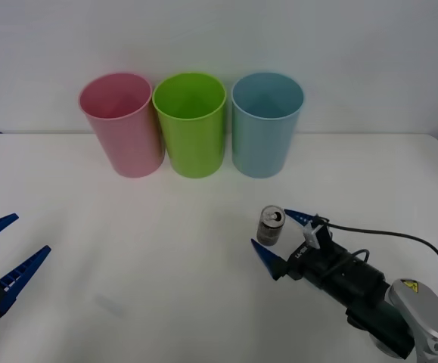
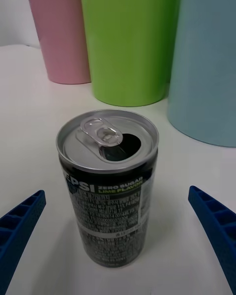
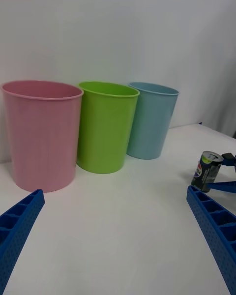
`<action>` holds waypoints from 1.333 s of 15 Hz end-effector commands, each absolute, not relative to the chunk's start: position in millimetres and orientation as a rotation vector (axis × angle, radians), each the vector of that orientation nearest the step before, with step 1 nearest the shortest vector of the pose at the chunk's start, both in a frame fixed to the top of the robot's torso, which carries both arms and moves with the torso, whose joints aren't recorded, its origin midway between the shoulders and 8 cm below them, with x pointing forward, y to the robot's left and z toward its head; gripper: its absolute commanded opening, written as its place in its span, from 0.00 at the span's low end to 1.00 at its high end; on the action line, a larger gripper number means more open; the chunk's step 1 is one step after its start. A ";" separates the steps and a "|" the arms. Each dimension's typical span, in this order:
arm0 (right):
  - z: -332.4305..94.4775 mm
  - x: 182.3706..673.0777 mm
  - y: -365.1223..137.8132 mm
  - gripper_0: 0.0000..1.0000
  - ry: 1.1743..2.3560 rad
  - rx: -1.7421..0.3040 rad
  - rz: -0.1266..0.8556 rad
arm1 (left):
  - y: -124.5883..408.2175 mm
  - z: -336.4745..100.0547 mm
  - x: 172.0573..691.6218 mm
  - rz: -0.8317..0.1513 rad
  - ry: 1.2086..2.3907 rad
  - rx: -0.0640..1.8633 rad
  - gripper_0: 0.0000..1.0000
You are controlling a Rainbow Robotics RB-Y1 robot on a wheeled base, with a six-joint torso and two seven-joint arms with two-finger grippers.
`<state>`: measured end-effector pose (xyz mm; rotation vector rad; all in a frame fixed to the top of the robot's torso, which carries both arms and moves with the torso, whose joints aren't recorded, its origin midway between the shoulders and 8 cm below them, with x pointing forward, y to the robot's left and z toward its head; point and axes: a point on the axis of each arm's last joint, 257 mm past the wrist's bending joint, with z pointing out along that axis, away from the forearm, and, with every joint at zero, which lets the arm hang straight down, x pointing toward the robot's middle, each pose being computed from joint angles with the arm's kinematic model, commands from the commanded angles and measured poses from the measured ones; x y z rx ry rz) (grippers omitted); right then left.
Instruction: Grasp the object on the table and drop it into the matching bin: aluminum can to the light blue bin, PET bottle to the pink bin.
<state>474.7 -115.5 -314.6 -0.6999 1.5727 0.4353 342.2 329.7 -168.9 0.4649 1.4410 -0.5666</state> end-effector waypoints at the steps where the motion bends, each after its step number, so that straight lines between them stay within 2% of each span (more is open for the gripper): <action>1: -314.1 479.2 -102.9 1.00 1.574 -0.705 0.429 | 329.7 -168.9 342.3 -0.567 1.441 0.465 1.00; 11: -313.0 487.6 -92.6 1.00 1.580 -0.703 0.403 | 329.7 -168.9 342.3 -0.567 1.441 0.465 1.00; 12: -313.3 487.8 -93.6 0.30 1.580 -0.705 0.399 | 329.7 -168.9 342.3 -0.567 1.441 0.465 1.00; 13: -313.4 488.3 -94.2 0.00 1.581 -0.704 0.396 | 329.7 -168.9 342.3 -0.567 1.441 0.465 1.00; 20: -309.6 488.0 -92.1 0.00 1.574 -0.696 0.406 | 329.7 -168.9 342.3 -0.567 1.441 0.465 1.00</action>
